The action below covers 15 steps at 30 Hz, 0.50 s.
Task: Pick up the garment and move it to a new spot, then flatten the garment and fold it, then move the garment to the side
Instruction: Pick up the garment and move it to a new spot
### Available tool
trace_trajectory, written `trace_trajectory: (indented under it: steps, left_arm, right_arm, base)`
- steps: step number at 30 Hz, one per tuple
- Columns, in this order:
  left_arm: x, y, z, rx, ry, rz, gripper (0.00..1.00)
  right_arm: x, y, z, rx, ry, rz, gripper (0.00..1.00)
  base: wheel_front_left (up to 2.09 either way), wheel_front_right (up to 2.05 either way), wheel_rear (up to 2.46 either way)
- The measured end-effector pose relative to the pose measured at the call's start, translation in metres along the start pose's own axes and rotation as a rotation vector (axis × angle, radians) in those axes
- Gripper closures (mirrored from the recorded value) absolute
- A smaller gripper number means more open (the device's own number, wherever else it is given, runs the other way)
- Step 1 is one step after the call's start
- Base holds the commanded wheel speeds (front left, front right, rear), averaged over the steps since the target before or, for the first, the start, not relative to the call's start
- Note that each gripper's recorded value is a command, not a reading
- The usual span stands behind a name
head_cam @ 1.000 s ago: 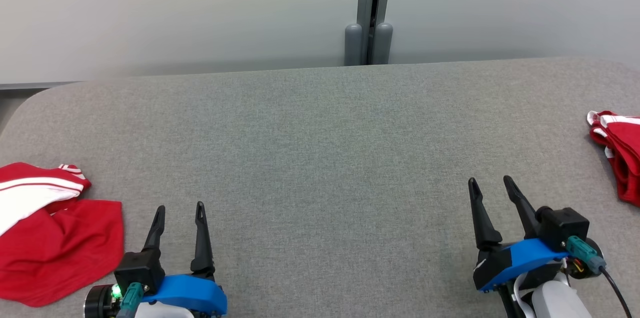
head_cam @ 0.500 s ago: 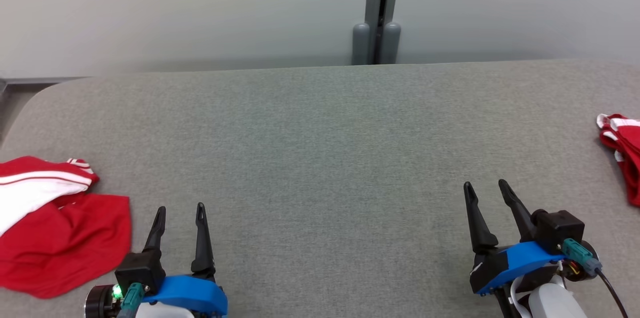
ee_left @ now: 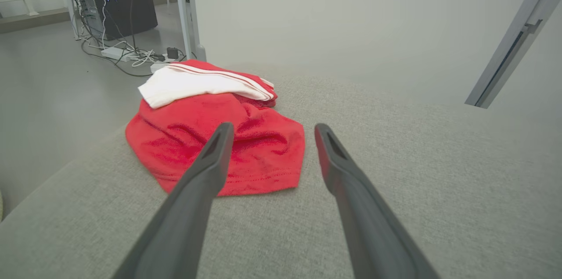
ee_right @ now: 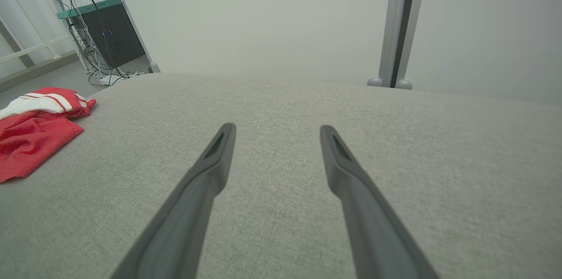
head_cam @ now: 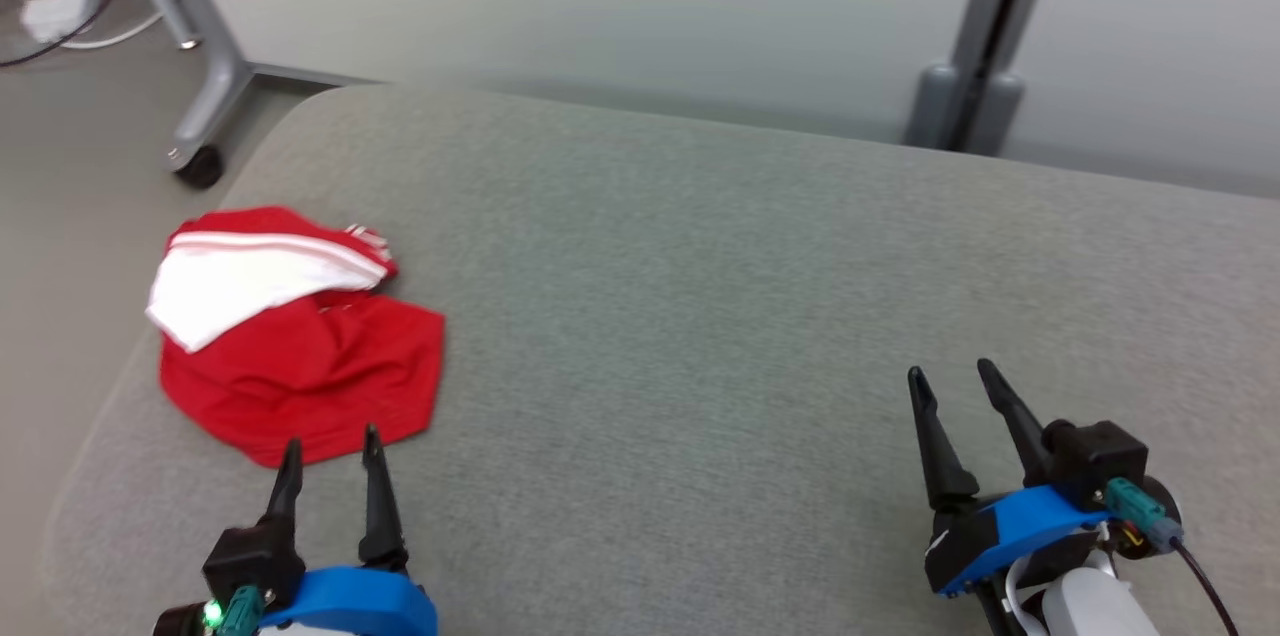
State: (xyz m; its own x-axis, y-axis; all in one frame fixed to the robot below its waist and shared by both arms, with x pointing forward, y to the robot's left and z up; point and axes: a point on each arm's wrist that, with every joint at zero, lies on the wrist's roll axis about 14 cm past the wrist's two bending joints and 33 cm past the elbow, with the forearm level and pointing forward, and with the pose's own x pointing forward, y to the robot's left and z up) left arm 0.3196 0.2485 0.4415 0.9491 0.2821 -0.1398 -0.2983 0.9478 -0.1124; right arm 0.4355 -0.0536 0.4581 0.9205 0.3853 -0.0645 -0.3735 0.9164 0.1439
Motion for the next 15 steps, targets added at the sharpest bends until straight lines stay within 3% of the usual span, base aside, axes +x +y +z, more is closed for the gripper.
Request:
trace_trajectory:
  steps: [7,15]
  left_arm:
    - [-0.030,0.061,-0.009,-0.019,0.024,0.205,0.00]
    - [-0.042,0.083,-0.014,-0.023,0.045,0.283,0.00]
  right_arm:
    - [0.019,0.051,-0.014,0.007,0.036,0.150,0.00]
    - [0.027,0.066,-0.028,0.003,0.067,0.199,0.00]
  base:
    - [0.00,0.00,0.00]
    - [0.00,0.00,0.00]
